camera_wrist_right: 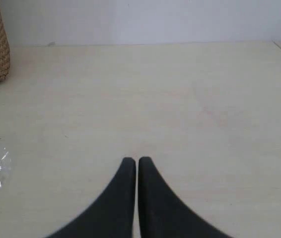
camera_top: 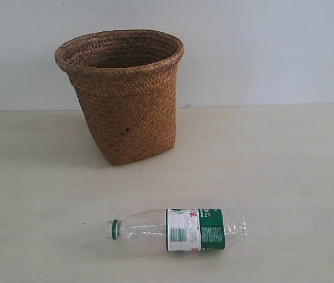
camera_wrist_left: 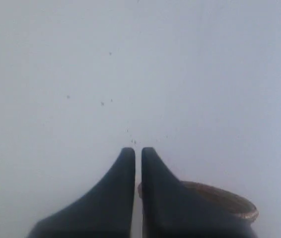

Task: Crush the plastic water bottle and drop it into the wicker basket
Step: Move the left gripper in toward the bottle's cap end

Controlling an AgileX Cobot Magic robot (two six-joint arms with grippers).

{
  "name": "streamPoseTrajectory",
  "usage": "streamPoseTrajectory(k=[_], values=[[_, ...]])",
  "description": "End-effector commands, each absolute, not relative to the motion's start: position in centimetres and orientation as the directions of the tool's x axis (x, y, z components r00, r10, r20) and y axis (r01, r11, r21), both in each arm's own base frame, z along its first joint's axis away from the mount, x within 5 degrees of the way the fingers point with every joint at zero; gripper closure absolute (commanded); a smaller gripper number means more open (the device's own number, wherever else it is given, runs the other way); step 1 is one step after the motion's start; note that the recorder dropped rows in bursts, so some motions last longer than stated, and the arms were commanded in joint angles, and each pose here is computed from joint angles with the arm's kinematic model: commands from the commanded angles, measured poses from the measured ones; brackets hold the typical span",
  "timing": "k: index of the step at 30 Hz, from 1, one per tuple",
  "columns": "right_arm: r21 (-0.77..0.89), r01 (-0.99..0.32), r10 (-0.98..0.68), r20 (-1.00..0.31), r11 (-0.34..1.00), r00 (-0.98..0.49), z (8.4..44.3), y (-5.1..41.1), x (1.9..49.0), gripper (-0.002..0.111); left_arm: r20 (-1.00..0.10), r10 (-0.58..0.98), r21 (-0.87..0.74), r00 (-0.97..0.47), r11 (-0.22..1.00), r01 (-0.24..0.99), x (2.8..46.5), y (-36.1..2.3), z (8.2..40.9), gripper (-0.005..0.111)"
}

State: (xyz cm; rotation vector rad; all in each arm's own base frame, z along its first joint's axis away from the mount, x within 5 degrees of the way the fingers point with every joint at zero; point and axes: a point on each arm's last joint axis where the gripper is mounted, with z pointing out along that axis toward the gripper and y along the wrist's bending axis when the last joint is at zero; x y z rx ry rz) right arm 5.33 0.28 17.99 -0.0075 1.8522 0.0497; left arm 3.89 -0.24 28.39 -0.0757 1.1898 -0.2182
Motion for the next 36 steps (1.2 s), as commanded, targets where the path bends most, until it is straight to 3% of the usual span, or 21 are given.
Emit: streamPoseTrajectory(k=[1,4,8,12,16,20,28,36], values=[[0.027,-0.033,0.017,-0.964,0.999,-0.266,18.1,0.3,5.3,0.108,-0.928,-0.184,-0.156,0.324,0.982,0.11,3.8,-0.2,32.5,0.103],[0.027,-0.033,0.017,-0.964,0.999,-0.266,18.1,0.3,5.3,0.108,-0.967,-0.158,-0.145,0.202,0.986,0.079,4.9,-0.2,34.1,0.103],[0.027,-0.033,0.017,-0.964,0.999,-0.266,18.1,0.3,5.3,0.108,-0.993,-0.075,-0.082,-0.086,0.994,0.071,7.1,-0.6,35.4,0.103],[0.027,-0.033,0.017,-0.964,0.999,-0.266,18.1,0.3,5.3,0.108,-0.955,0.096,0.014,-0.281,0.959,0.283,9.8,-2.5,36.8,0.103],[0.027,-0.033,0.017,-0.964,0.999,-0.266,18.1,0.3,5.3,0.108,-0.923,0.228,0.008,-0.31,0.817,0.576,12.1,-5.1,38.7,0.103],[0.027,-0.033,0.017,-0.964,0.999,-0.266,18.1,0.3,5.3,0.108,-0.902,0.235,-0.117,-0.362,0.675,0.729,14.0,-6.8,40.0,0.103],[0.027,-0.033,0.017,-0.964,0.999,-0.266,18.1,0.3,5.3,0.108,-0.884,0.055,-0.353,-0.464,0.572,0.74,16.9,-8.1,40.2,0.103],[0.027,-0.033,0.017,-0.964,0.999,-0.266,18.1,0.3,5.3,0.108,-0.882,-0.023,-0.392,-0.471,0.591,0.705,18.1,-8.1,40.2,0.103]])
